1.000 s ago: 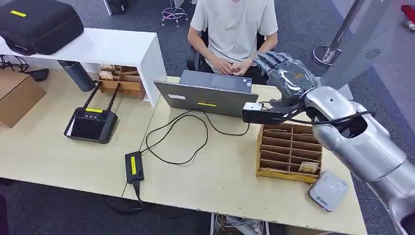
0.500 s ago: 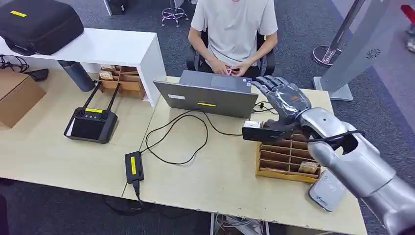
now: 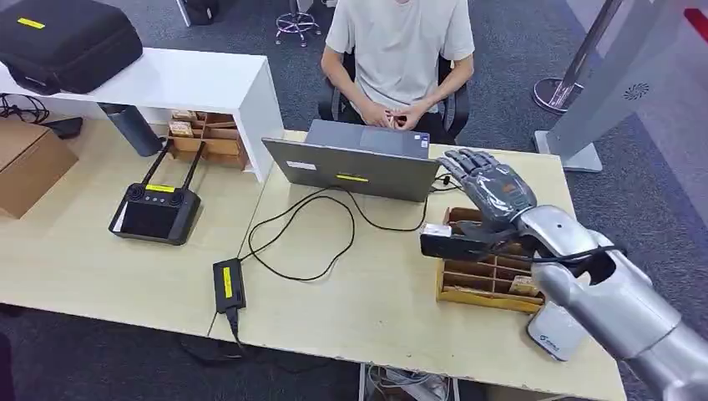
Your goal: Pass the card to the sensor for recognition and then transmit it.
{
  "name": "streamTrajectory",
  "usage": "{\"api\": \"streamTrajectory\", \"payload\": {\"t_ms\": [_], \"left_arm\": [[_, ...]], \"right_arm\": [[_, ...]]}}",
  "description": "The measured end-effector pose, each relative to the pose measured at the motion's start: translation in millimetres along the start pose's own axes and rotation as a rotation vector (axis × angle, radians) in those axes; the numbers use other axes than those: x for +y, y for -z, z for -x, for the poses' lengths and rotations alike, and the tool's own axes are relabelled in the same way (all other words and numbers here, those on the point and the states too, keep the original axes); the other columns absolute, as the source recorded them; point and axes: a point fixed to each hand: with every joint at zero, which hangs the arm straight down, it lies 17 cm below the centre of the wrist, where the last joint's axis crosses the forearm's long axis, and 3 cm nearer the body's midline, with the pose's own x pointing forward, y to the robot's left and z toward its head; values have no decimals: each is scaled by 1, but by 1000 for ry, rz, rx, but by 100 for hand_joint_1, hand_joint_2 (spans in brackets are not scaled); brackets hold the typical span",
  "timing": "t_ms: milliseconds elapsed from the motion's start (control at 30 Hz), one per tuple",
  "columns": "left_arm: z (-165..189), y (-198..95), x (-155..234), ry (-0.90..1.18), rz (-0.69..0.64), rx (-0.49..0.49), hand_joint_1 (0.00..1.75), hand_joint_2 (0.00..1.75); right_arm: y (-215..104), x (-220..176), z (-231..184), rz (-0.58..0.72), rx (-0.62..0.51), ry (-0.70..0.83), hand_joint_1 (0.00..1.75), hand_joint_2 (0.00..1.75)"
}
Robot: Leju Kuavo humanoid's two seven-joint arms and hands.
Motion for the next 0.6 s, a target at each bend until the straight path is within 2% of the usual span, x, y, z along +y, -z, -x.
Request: {"api": "streamTrajectory", "payload": {"t_ms": [600], "left_arm": [[2,-1,-6,-80,-1,-33,0,175]], "right_arm": [[-64,-11,1,60,-12,6,0,175]]}}
